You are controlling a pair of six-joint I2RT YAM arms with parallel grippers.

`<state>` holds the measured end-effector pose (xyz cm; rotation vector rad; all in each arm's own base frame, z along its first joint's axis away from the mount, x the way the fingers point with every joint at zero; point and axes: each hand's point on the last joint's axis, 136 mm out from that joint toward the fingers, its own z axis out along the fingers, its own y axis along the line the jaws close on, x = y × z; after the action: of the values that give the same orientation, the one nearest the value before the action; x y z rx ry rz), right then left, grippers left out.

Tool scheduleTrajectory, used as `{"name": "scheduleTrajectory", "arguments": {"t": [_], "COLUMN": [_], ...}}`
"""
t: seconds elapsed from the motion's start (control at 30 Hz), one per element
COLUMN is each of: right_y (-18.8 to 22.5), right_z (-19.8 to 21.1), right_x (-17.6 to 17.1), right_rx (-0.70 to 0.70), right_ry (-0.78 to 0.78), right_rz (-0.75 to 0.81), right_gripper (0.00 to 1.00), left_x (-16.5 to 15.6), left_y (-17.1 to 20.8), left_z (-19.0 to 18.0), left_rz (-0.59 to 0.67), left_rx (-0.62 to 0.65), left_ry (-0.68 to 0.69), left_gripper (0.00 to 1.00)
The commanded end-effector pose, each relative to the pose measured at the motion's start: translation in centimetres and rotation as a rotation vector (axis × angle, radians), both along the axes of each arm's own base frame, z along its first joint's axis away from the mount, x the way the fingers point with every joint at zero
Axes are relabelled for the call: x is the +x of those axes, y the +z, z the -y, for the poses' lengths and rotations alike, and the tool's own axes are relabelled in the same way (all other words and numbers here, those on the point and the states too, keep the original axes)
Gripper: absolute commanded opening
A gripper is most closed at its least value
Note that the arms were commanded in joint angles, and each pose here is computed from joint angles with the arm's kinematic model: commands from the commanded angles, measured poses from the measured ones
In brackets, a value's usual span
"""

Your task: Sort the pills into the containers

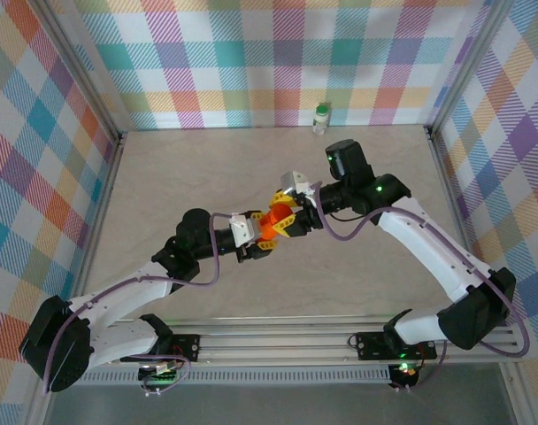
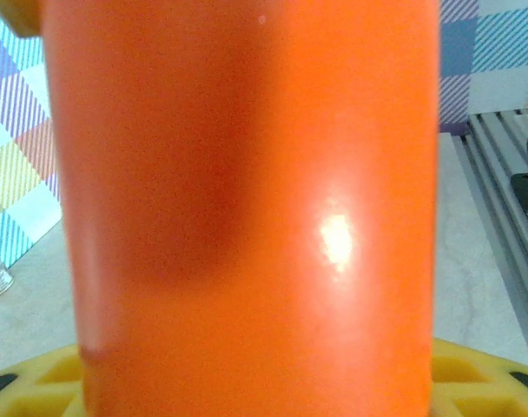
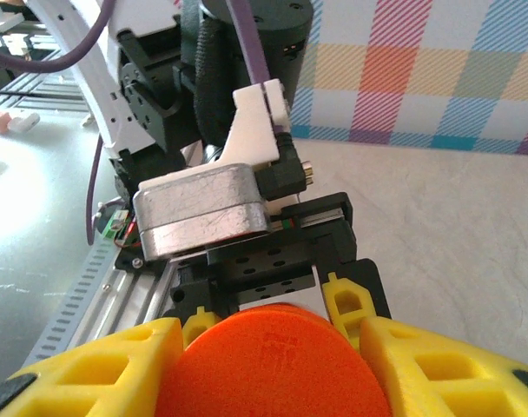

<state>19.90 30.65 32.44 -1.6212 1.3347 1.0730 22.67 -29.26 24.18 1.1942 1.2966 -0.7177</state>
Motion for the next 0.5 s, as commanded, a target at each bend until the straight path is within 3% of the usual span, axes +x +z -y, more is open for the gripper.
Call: {"name": "scheduleTrajectory", "arguments": {"t": [0.0,0.3,0.47], "right_y": [2.0,3.8,4.0], "right_z": [1.2,0.7,1.2], "right_x": [-1.8,0.8,5.3], "right_rx": [0.057,0.056,0.060], "right_ry": [0.100,0.008,-0.327], "right_rz": [0.030,0.047,-0.003], "right_gripper": [0.00,0.00,0.00], "left_x": [0.3,0.5,3.0], "left_y": [1.1,0.7,-0.1], "left_z": [0.0,-0.1,-1.2], "left_rz": [0.014,0.000,-0.012], "left_rx": [-0.023,-0.012,0.012], "left_ry": [-0.002,0.021,0.203], "left_gripper": [0.00,0.00,0.00]}}
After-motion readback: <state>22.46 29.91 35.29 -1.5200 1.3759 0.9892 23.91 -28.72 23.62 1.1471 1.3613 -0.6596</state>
